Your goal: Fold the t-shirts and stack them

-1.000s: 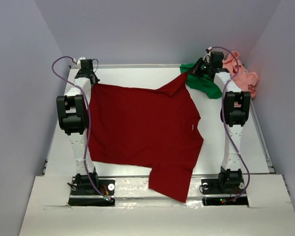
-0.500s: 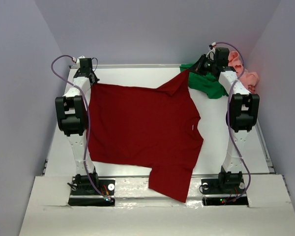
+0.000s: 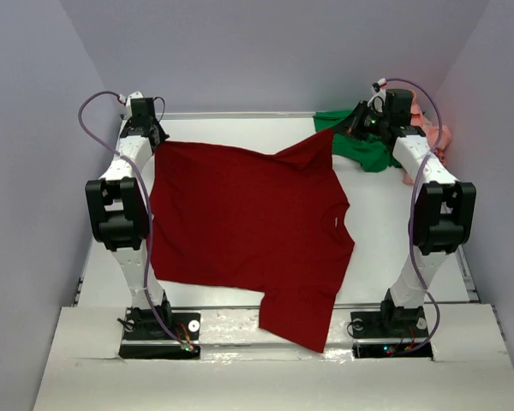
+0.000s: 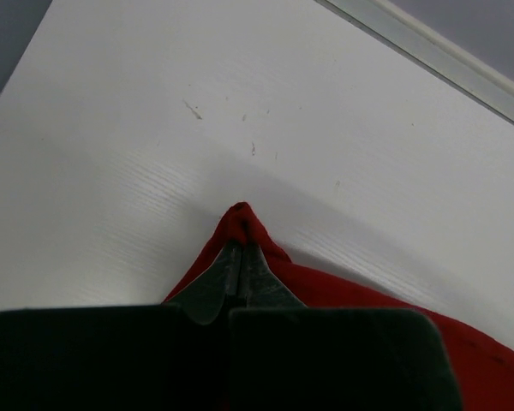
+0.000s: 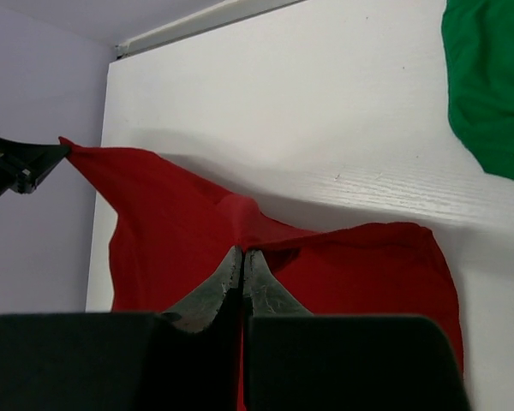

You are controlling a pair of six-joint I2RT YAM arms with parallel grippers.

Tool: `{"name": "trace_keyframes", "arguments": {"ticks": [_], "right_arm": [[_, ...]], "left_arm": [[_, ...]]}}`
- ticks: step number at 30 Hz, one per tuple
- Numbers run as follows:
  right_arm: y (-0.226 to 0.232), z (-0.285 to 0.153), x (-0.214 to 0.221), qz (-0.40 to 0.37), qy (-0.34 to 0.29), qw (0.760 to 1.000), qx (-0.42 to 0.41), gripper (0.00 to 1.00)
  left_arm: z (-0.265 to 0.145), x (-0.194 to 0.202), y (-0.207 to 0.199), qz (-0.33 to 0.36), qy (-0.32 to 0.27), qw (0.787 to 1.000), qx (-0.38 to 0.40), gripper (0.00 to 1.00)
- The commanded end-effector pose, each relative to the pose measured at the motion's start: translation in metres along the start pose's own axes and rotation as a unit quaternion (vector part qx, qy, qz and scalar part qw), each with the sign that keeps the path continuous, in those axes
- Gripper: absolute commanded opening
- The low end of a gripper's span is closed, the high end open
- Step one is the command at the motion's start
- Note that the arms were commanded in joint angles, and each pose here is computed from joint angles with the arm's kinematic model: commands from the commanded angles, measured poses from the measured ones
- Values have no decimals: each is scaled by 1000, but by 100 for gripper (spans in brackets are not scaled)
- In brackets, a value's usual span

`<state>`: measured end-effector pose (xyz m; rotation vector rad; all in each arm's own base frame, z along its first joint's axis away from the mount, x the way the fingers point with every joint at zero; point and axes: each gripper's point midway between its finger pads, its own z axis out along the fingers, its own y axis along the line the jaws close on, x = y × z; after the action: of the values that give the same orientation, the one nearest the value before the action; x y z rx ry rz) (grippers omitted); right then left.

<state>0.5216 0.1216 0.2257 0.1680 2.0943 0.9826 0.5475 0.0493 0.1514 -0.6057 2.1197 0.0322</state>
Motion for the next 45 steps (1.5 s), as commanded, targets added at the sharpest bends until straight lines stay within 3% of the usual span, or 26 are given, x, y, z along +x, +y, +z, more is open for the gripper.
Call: {"name": "trace_keyframes", "arguments": {"ticks": [1, 27, 45], "right_arm": [[30, -25, -10, -25, -29, 999, -28, 0], [60, -99, 47, -1, 2, 1000, -14, 0], [51, -138, 115, 45, 61, 997, 25, 0]], "left_arm": [[-21, -12, 8, 11, -15, 1000, -1, 0], [-56, 18, 32, 29, 39, 999, 3, 0], [-89, 59, 31, 21, 131, 991, 32, 0]]}}
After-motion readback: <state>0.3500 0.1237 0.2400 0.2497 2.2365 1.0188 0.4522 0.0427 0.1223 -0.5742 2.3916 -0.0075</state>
